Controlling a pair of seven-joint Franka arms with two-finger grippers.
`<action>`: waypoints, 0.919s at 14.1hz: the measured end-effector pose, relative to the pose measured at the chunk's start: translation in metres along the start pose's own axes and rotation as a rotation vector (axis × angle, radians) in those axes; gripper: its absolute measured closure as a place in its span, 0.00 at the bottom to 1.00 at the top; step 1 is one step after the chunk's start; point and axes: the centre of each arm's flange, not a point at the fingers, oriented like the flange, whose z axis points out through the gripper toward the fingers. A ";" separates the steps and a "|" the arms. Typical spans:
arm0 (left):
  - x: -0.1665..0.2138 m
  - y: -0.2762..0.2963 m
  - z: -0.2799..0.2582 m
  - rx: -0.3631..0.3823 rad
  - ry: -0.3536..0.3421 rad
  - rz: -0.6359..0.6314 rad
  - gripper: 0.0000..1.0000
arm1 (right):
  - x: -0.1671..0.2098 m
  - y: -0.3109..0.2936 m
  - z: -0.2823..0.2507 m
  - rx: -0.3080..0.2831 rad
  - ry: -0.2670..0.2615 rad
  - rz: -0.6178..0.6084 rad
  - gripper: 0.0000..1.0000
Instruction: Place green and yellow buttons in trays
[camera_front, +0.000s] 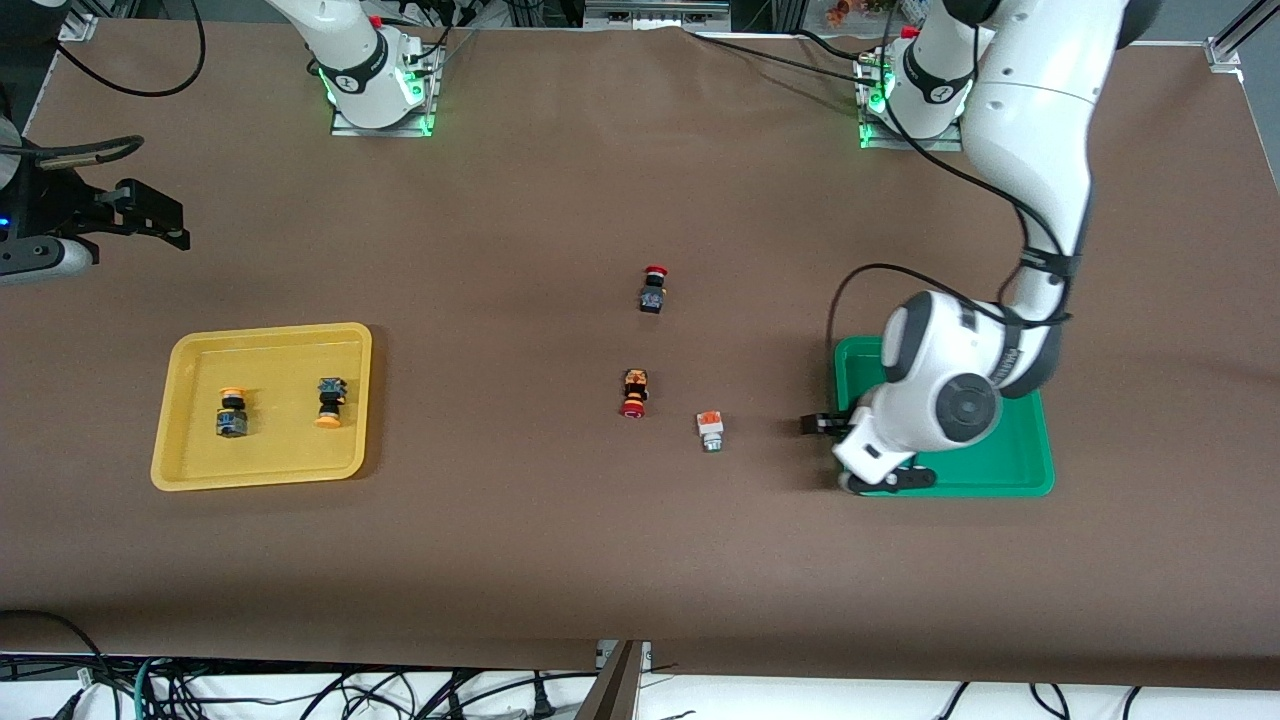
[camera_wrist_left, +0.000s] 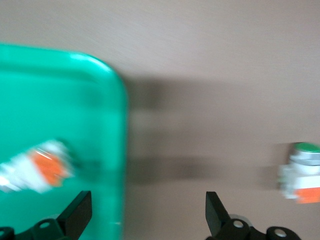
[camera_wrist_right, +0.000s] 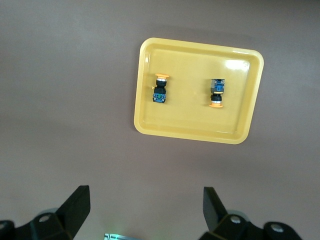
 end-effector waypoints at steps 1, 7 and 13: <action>-0.013 0.025 0.004 0.004 0.003 -0.040 0.00 | 0.000 0.000 0.000 0.000 0.000 0.000 0.00; -0.040 0.111 0.045 -0.055 0.116 -0.144 0.00 | 0.000 0.000 0.000 0.000 0.000 0.000 0.00; -0.043 0.127 0.084 -0.080 0.155 -0.183 0.00 | 0.000 0.000 0.000 0.000 0.000 0.000 0.00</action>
